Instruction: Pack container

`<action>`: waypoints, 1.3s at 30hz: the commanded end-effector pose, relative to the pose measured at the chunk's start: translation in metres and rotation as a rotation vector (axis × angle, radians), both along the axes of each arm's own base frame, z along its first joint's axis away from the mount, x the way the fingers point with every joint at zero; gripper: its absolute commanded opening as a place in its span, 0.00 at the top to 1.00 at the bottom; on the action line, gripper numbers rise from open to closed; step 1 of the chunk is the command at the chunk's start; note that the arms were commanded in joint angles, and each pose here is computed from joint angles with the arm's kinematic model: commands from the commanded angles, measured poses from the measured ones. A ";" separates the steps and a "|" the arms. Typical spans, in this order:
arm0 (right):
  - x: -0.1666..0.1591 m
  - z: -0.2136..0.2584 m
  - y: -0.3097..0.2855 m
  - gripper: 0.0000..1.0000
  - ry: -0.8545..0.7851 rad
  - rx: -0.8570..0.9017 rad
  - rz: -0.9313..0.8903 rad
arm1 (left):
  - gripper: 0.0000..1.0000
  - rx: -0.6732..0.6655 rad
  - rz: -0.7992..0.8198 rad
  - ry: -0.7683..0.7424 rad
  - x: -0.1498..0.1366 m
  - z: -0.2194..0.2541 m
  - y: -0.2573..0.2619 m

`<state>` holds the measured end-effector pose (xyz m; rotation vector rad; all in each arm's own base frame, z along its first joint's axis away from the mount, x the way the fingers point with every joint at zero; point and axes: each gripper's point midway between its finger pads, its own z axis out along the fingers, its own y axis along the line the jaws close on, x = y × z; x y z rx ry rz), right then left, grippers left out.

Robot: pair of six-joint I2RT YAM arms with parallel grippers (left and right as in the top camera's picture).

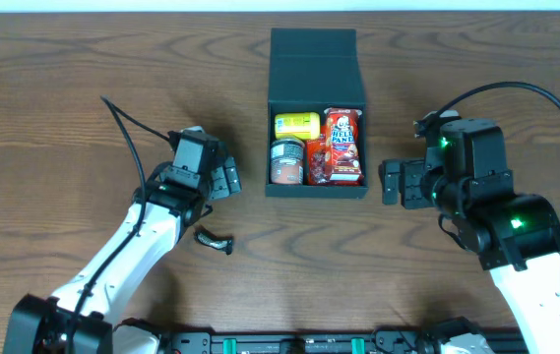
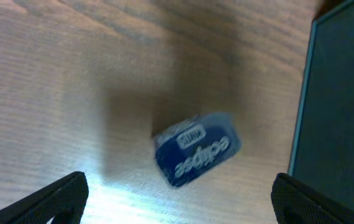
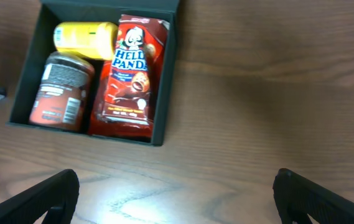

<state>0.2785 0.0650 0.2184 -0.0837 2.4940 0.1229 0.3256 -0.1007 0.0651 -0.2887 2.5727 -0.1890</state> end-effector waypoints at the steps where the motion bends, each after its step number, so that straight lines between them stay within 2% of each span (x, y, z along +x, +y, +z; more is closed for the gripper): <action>1: 0.000 0.000 -0.003 0.01 -0.008 -0.032 -0.002 | 0.05 0.004 0.042 0.024 0.000 -0.014 -0.002; 9: 0.001 0.001 -0.008 0.01 -0.014 -0.051 -0.018 | 0.05 0.031 0.145 0.025 0.009 -0.034 0.002; 20: 0.003 0.002 -0.008 0.01 -0.025 -0.052 -0.020 | 0.05 0.072 0.175 -0.008 0.023 -0.049 0.006; 22: 0.003 0.002 -0.008 0.01 -0.025 -0.053 -0.021 | 0.00 0.076 0.174 -0.002 0.022 -0.053 0.006; 23: 0.003 0.002 -0.008 0.01 -0.025 -0.055 -0.023 | 0.06 0.077 0.174 0.002 0.022 -0.054 0.006; 28: 0.003 0.002 -0.010 0.01 -0.027 -0.064 -0.030 | 0.22 0.077 0.174 0.000 0.023 -0.055 0.006; 33: 0.003 0.002 -0.011 0.01 -0.026 -0.066 -0.031 | 0.25 0.073 0.174 -0.004 0.024 -0.055 0.005; 39: 0.003 0.001 -0.011 0.01 -0.026 -0.067 -0.032 | 0.36 0.074 0.174 -0.004 0.024 -0.055 0.005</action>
